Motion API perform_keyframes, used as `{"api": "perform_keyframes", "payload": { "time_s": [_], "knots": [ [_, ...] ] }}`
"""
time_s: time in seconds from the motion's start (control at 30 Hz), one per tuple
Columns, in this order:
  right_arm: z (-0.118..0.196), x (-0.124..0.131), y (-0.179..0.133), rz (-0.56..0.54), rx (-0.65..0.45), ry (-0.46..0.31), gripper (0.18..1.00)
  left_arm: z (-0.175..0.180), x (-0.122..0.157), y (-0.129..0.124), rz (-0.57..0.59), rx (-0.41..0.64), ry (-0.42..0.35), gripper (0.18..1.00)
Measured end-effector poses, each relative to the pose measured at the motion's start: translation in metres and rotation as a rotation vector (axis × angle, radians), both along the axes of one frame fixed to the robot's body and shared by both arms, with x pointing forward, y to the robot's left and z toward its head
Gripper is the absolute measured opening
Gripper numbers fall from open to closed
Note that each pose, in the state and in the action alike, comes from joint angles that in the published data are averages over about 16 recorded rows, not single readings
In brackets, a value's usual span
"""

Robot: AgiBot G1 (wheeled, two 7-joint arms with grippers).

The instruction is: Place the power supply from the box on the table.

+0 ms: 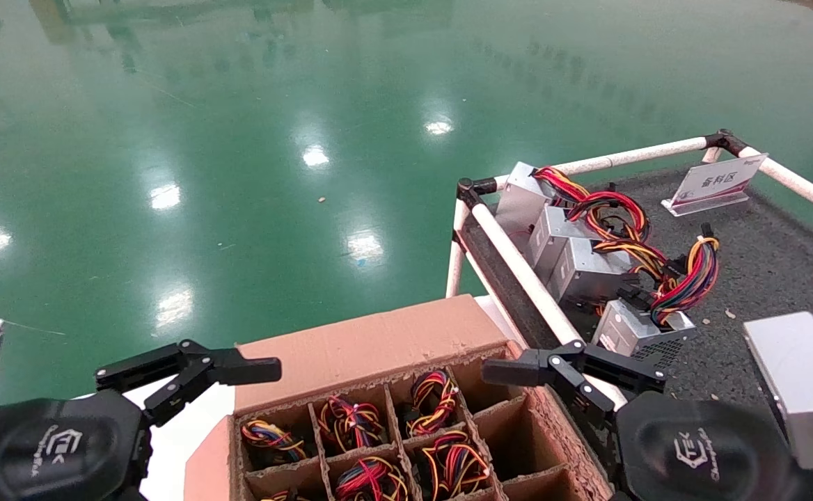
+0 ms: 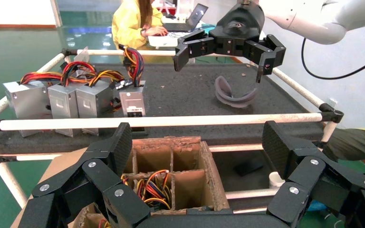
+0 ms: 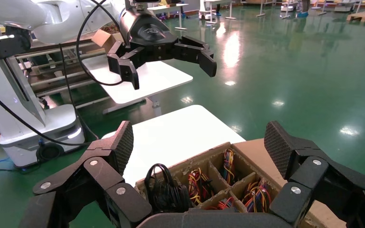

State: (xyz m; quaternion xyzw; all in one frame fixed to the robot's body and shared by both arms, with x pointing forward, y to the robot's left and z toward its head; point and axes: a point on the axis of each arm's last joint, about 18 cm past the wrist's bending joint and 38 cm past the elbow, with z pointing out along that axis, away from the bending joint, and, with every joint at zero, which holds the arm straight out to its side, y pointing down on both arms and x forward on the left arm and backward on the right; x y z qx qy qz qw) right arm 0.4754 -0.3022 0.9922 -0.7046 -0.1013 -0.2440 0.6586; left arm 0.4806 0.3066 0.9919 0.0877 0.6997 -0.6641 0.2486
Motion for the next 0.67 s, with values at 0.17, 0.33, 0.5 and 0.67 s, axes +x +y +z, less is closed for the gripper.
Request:
{"api": "perform_keyframes", "payload": {
  "time_s": [0.17,0.33,0.5,0.67],
  "knots": [
    [0.0000,0.0000,0.0000,0.000,0.000,0.000,1.000,0.0000,0.0000,0.0000,0.000,0.000,0.000,1.000],
    [0.0000,0.0001,-0.0001,0.000,0.000,0.000,1.000,0.0000,0.0000,0.0000,0.000,0.000,0.000,1.000],
    [0.0000,0.0001,-0.0001,0.000,0.000,0.000,1.000,0.0000,0.0000,0.0000,0.000,0.000,0.000,1.000],
    [0.0000,0.0001,-0.0001,0.000,0.000,0.000,1.000,0.0000,0.0000,0.0000,0.000,0.000,0.000,1.000]
  ]
}}
